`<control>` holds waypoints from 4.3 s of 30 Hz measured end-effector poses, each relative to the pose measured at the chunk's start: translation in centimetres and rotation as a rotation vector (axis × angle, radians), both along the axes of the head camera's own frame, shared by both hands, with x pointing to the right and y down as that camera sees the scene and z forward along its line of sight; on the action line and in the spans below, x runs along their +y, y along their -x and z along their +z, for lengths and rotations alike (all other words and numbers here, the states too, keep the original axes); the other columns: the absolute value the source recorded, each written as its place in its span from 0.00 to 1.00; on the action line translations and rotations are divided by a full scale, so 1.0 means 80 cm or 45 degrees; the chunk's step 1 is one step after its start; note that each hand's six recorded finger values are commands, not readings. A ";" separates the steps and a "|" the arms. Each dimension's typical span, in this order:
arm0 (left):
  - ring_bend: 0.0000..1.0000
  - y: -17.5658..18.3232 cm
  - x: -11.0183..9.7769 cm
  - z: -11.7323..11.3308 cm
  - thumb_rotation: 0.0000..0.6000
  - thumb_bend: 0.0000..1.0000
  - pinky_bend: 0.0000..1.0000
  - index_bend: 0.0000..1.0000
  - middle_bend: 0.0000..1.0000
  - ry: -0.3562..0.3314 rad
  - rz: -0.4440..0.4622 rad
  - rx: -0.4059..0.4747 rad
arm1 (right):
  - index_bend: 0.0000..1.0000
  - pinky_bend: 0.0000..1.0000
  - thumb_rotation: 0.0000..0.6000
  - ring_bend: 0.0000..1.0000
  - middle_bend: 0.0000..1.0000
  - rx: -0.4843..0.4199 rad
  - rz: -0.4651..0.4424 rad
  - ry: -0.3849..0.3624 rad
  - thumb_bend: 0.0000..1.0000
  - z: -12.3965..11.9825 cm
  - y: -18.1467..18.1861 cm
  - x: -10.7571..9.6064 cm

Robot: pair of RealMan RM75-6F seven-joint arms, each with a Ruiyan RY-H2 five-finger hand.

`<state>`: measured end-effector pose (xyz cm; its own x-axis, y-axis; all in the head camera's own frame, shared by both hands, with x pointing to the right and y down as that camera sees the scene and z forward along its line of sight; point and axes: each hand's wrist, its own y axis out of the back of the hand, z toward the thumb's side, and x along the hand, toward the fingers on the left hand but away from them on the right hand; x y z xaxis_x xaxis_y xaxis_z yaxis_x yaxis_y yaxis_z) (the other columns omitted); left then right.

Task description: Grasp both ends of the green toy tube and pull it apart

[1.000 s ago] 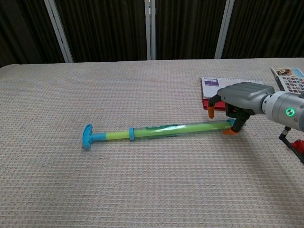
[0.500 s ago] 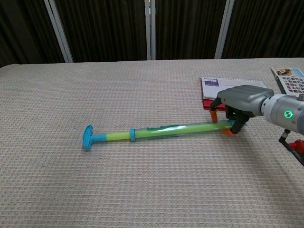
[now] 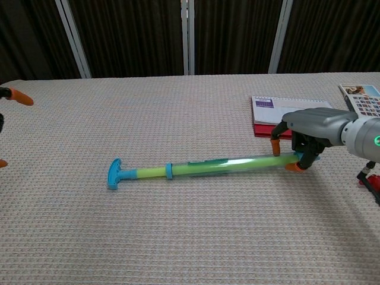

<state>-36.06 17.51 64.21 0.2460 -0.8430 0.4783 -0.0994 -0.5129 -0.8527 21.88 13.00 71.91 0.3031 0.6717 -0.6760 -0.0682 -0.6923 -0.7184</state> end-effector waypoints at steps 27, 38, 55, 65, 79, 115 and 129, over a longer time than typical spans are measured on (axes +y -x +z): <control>0.76 -0.177 -0.003 0.091 1.00 0.32 0.96 0.47 0.84 0.347 0.123 0.218 | 0.67 1.00 1.00 1.00 1.00 0.038 0.040 0.014 0.45 -0.017 0.009 0.006; 0.76 -0.188 0.002 0.102 1.00 0.33 0.96 0.46 0.84 0.406 0.055 0.130 | 0.67 1.00 1.00 1.00 1.00 0.023 0.042 0.014 0.45 -0.018 0.013 0.008; 0.76 -0.197 0.007 0.111 1.00 0.33 0.96 0.48 0.84 0.450 0.033 0.110 | 0.68 1.00 1.00 1.00 1.00 0.023 0.046 0.011 0.45 -0.020 0.010 0.007; 0.76 -0.193 0.006 0.114 1.00 0.40 0.96 0.59 0.84 0.462 0.018 0.101 | 0.68 1.00 1.00 1.00 1.00 0.022 0.046 0.009 0.45 -0.021 0.010 0.007; 0.76 -0.183 -0.005 0.110 1.00 0.48 0.96 0.71 0.84 0.428 0.016 0.074 | 0.68 1.00 1.00 1.00 1.00 0.007 0.072 -0.001 0.45 -0.030 -0.001 0.004; 0.76 -0.075 -0.038 0.098 1.00 0.49 0.96 0.74 0.84 0.385 -0.073 -0.093 | 0.70 1.00 1.00 1.00 1.00 0.043 0.268 -0.132 0.46 -0.078 -0.106 -0.047; 0.76 -0.046 -0.046 0.107 1.00 0.49 0.96 0.74 0.84 0.371 -0.100 -0.141 | 0.70 1.00 1.00 1.00 1.00 0.056 0.312 -0.145 0.46 -0.080 -0.136 -0.053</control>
<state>-32.34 13.80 72.77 0.1182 -0.6809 0.7228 -0.0631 -0.7316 -0.6788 32.76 8.77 65.49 0.0943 0.7939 -0.6007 0.0584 -0.6068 -0.7927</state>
